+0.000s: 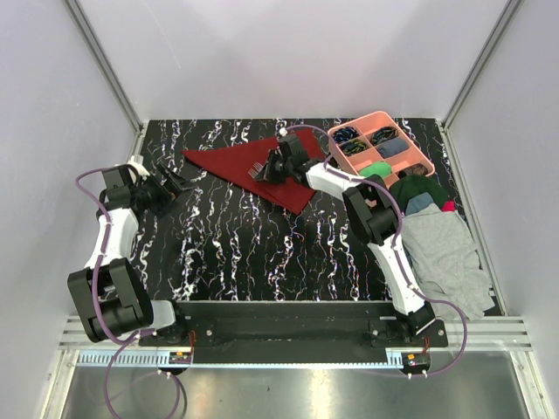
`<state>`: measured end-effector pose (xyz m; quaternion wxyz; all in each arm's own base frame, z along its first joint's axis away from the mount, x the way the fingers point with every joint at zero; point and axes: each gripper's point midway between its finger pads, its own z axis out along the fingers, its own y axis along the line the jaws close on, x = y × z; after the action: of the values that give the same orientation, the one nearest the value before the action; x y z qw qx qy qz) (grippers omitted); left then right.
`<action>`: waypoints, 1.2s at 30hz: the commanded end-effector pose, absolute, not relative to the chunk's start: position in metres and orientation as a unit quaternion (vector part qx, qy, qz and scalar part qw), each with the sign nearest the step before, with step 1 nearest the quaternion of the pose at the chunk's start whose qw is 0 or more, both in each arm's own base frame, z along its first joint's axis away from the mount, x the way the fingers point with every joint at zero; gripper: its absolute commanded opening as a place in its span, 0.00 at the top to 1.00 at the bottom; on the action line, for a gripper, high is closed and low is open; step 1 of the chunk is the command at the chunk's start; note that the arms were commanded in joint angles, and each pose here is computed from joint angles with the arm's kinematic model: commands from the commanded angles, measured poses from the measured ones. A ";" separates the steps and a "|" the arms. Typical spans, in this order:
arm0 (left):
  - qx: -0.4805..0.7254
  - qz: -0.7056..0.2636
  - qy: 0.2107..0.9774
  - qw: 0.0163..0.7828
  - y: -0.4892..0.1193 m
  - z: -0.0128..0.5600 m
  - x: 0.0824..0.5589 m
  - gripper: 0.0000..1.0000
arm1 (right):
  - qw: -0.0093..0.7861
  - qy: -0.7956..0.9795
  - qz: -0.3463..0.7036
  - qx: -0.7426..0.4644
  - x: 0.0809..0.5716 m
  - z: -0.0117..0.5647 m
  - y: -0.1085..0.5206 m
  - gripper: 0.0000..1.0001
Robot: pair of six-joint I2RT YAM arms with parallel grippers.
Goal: Fold the napkin, place the utensils inside, and roll it up
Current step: Fold the napkin
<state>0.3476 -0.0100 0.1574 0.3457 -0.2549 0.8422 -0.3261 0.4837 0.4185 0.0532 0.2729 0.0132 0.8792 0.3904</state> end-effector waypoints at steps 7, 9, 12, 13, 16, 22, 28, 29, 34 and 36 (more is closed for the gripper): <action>-0.243 -0.340 0.836 0.356 -0.011 0.162 0.351 0.01 | 0.294 0.854 0.429 -0.008 0.493 0.080 0.441 1.00; -0.243 -0.339 0.836 0.356 -0.011 0.162 0.351 0.01 | 0.294 0.853 0.431 -0.008 0.493 0.081 0.442 1.00; -0.244 -0.339 0.836 0.355 -0.011 0.161 0.351 0.01 | 0.298 0.850 0.434 -0.012 0.495 0.085 0.444 0.83; -0.242 -0.338 0.837 0.356 -0.011 0.161 0.351 0.01 | 0.304 0.845 0.439 -0.016 0.497 0.093 0.446 0.77; -0.244 -0.336 0.837 0.356 -0.010 0.160 0.351 0.01 | 0.321 0.834 0.448 -0.031 0.501 0.113 0.449 0.57; -0.246 -0.326 0.840 0.357 -0.007 0.158 0.351 0.01 | 0.356 0.811 0.458 -0.076 0.500 0.159 0.451 0.42; -0.253 -0.326 0.839 0.354 -0.006 0.151 0.354 0.01 | 0.364 0.827 0.421 -0.075 0.487 0.160 0.429 0.43; -0.254 -0.328 0.837 0.356 -0.006 0.151 0.356 0.02 | 0.367 0.827 0.418 -0.077 0.484 0.165 0.426 0.44; -0.274 -0.319 0.837 0.351 0.000 0.140 0.369 0.09 | 0.350 0.851 0.384 -0.078 0.460 0.137 0.403 0.45; -0.289 -0.307 0.833 0.358 0.006 0.138 0.376 0.12 | 0.343 0.854 0.384 -0.078 0.448 0.134 0.396 0.44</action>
<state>0.3556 -0.0058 0.1323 0.3227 -0.2782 0.8451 -0.3230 0.4658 0.4043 0.1037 0.3171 -0.0574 0.8640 0.3867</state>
